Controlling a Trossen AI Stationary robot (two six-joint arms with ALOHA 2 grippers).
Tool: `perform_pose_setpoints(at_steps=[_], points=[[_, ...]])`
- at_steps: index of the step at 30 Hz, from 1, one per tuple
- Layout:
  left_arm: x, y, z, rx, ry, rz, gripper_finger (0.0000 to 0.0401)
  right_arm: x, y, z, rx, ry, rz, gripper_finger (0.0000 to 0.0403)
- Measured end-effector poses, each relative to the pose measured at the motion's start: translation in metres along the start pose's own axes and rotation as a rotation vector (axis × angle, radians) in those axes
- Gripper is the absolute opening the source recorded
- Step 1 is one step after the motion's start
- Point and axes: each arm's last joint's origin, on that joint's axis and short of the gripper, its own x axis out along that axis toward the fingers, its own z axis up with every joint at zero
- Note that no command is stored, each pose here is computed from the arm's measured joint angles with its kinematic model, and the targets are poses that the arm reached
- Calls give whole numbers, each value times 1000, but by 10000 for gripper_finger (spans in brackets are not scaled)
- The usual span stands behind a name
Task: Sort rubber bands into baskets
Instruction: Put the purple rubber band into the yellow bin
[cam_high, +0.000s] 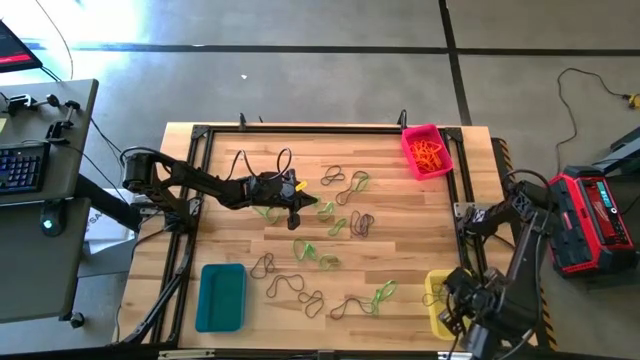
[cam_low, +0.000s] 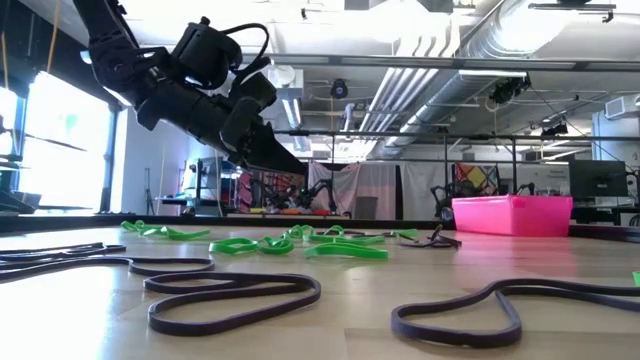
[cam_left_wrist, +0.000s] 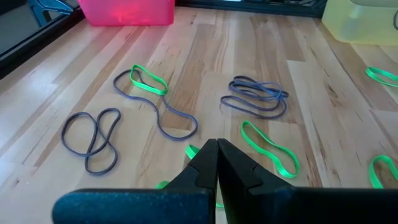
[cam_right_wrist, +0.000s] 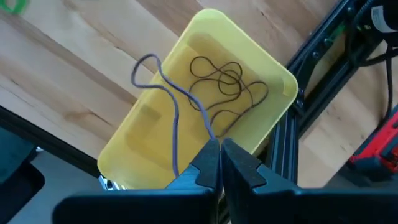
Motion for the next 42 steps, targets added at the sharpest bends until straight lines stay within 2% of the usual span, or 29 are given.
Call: perform_pose_setpoints(at_steps=[2,5,10,15,19,29,35,42], points=[[0,0,0,0,0,0,0,1,-1,-1,-2,-23,7,2],[0,0,0,0,0,0,0,13,-3,-1,-45,-33,-44,1],[0,0,0,0,0,-1,0,37,-9,-1,-112,26,-177,1],[0,0,0,0,-1,-1,0,45,-12,0,-133,34,-215,0],[0,0,0,-8,-1,-1,0,48,-14,-3,-152,97,-251,0],[0,0,0,-9,-1,0,0,48,-15,-3,-154,-10,-211,0],[0,0,0,-9,-1,0,0,48,-12,-3,-244,-53,-169,1],[0,0,0,-8,-1,0,0,50,-4,-4,-368,-87,-70,8]])
